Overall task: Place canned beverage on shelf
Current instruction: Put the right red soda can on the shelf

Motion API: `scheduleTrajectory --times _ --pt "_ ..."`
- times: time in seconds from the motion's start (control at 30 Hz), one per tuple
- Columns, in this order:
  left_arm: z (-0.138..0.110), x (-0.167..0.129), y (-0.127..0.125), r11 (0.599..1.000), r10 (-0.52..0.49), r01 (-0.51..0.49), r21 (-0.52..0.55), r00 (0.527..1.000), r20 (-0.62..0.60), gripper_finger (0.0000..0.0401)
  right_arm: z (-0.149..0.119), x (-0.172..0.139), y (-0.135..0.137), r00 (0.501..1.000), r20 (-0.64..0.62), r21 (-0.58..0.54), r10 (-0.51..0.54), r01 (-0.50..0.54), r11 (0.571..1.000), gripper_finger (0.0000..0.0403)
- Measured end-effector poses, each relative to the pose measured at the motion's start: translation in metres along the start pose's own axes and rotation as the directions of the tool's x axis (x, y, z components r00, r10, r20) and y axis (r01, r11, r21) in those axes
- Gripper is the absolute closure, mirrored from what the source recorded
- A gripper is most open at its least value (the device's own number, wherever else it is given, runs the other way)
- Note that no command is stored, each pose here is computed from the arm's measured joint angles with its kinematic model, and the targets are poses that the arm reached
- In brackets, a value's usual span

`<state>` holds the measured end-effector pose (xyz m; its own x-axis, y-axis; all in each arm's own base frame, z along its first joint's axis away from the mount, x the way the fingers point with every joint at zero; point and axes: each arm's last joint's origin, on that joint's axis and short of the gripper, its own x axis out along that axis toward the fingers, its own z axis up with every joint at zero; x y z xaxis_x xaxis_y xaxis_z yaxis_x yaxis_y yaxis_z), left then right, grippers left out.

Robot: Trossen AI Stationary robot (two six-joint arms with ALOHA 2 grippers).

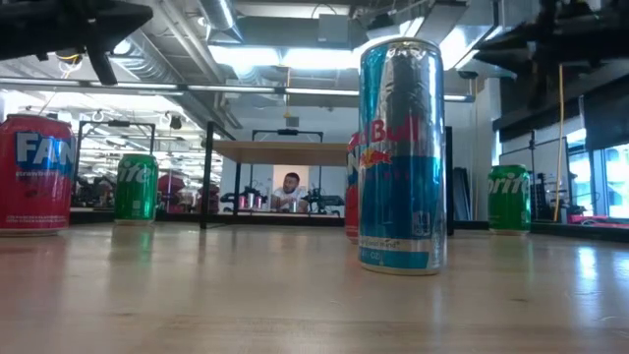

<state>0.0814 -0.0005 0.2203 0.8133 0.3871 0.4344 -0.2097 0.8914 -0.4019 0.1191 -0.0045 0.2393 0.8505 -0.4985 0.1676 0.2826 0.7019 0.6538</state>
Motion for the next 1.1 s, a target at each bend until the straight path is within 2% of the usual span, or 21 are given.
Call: scheduleTrajectory --times 0.23,0.33,0.43,0.53,0.7,0.87,1.0,1.1 --pt "0.004 0.008 0.0 0.995 0.093 -0.093 0.028 0.996 -0.001 0.0392 0.005 0.038 0.037 0.997 -0.061 -0.141 -0.038 0.029 0.99 0.0363" --pt "0.004 0.009 0.0 0.994 0.1 -0.1 0.034 0.995 -0.001 0.0392 -0.002 0.056 0.048 0.992 -0.102 -0.257 -0.067 0.039 0.966 0.0363" --pt "0.004 0.009 0.0 0.994 0.1 -0.1 0.034 0.995 0.0 0.0392 -0.014 0.074 0.055 0.975 -0.202 -0.335 -0.09 0.017 0.942 0.0346" --pt "0.004 0.009 0.0 0.994 0.1 -0.1 0.033 0.995 -0.001 0.0392 -0.028 0.091 0.059 0.935 -0.344 -0.368 -0.087 -0.049 0.929 0.0301" --pt "0.004 0.009 0.0 0.994 0.1 -0.1 0.034 0.995 0.0 0.0392 -0.043 0.117 0.067 0.844 -0.531 -0.365 -0.08 -0.143 0.92 0.0195" --pt "0.004 0.009 0.0 0.995 0.1 -0.1 0.01 0.995 -0.001 0.0392 -0.057 0.137 0.073 0.747 -0.631 -0.437 -0.209 -0.119 0.891 0.0099" --pt "0.004 0.009 0.0 0.995 0.097 -0.097 0.008 0.995 -0.002 0.0392 -0.068 0.147 0.073 0.664 -0.681 -0.494 -0.307 -0.107 0.863 0.0051" --pt "0.004 0.009 0.0 0.996 0.092 -0.092 0.008 0.996 -0.004 0.0392 -0.074 0.152 0.073 0.644 -0.691 -0.505 -0.328 -0.106 0.856 0.0034"
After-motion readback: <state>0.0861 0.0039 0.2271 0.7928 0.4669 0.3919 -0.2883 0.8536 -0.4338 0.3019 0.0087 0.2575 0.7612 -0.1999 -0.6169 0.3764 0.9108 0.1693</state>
